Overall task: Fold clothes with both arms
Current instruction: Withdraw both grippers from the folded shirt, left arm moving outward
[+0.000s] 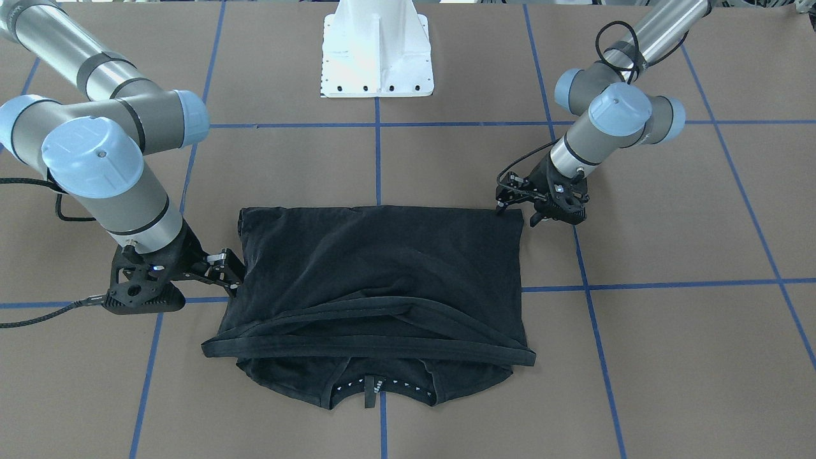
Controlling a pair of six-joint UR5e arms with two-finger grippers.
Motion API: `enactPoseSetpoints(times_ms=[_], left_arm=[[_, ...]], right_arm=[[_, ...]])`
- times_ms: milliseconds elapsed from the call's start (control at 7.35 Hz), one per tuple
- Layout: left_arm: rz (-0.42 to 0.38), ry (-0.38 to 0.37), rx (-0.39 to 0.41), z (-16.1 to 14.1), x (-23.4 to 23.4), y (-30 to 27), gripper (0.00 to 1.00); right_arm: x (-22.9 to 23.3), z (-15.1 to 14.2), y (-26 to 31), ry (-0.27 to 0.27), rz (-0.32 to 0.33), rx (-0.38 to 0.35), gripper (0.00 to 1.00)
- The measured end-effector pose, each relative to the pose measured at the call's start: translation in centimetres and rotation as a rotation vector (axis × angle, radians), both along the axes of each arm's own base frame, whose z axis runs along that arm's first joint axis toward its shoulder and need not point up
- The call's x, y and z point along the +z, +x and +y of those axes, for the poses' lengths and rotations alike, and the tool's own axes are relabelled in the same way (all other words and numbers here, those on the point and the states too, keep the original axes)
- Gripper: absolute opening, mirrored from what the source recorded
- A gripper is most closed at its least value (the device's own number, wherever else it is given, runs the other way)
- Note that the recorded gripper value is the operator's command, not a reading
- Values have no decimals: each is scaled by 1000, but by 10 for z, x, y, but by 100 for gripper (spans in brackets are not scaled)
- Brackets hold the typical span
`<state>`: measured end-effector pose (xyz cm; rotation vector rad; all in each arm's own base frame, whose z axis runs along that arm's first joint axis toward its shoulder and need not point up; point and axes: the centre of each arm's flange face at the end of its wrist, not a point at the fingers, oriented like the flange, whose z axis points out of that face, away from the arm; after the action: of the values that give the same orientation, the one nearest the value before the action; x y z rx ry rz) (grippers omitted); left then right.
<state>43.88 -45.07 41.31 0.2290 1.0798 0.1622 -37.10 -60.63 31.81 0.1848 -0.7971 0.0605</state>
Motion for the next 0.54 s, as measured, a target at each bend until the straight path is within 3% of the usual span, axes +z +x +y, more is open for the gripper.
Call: enactPoseSetpoints(times_ms=[136, 408, 544], left_arm=[[-1, -4, 2, 1, 1, 2, 55], [2, -16, -2, 2, 0, 3, 0], [5, -28, -7, 2, -1, 3, 0]], right_arm=[[0, 1, 0, 1, -1, 0, 100], [0, 1, 1, 0, -1, 0, 100], [0, 1, 1, 0, 0, 0, 100]])
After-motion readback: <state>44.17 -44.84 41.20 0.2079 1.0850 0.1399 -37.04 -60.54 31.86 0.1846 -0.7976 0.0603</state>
